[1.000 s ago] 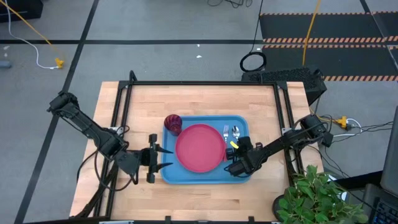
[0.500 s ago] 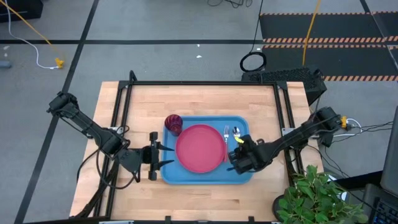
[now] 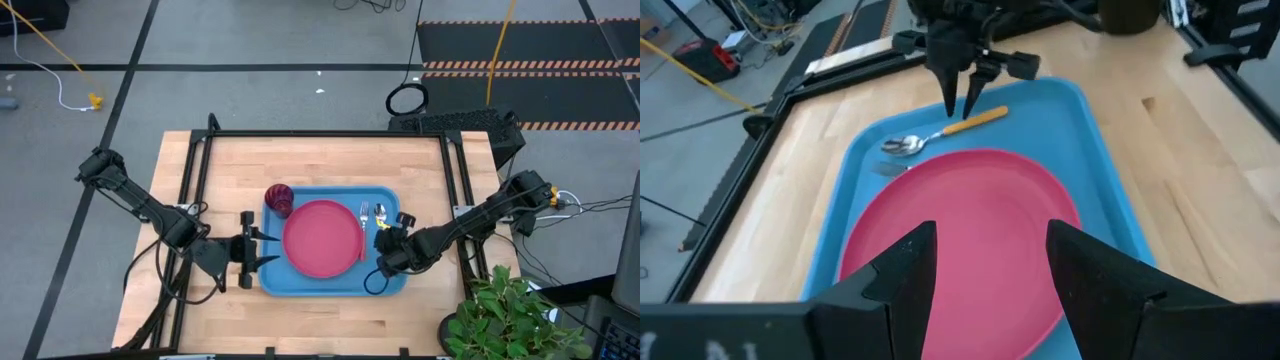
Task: Pick and place plate/cup/fork/spoon on tray
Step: Put the yellow spoon on the blue tray to the right of the pink fork
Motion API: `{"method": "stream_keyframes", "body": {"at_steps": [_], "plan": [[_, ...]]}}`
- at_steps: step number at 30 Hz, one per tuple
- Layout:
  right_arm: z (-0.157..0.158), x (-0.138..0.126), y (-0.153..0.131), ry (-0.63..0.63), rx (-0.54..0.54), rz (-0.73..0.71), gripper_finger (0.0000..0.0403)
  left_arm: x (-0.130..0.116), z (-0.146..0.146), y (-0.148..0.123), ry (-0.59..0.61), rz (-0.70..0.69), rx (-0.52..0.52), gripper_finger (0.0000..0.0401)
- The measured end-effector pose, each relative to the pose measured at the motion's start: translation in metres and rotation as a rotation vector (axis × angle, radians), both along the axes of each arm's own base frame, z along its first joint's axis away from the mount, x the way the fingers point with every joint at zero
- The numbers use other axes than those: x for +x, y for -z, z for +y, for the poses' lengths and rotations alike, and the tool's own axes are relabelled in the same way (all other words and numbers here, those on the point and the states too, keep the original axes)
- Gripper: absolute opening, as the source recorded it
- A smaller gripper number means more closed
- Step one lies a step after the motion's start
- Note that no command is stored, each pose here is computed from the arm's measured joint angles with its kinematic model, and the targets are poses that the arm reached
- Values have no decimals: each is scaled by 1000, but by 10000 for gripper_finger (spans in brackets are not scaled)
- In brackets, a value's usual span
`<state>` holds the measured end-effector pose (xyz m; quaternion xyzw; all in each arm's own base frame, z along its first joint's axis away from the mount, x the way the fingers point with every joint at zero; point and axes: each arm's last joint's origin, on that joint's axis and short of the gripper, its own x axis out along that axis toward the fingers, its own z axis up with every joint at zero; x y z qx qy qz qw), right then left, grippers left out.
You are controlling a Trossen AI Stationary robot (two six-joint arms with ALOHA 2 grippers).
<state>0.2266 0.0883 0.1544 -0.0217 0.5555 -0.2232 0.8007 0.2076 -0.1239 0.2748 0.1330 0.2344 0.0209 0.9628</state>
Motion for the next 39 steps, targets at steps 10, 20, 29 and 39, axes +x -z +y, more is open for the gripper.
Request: {"method": "stream_keyframes", "body": {"at_steps": [10,20,29,39], "plan": [[-17,-12,27,-32,109,84,20,0,5,4,-19,44,27,193],[-20,-7,26,15,163,28,1,6,18,4,-70,47,43,193],[-20,-7,23,14,176,14,1,10,25,4,-103,47,43,193],[-18,-5,9,-2,250,-80,0,10,25,4,-111,49,31,193]]}}
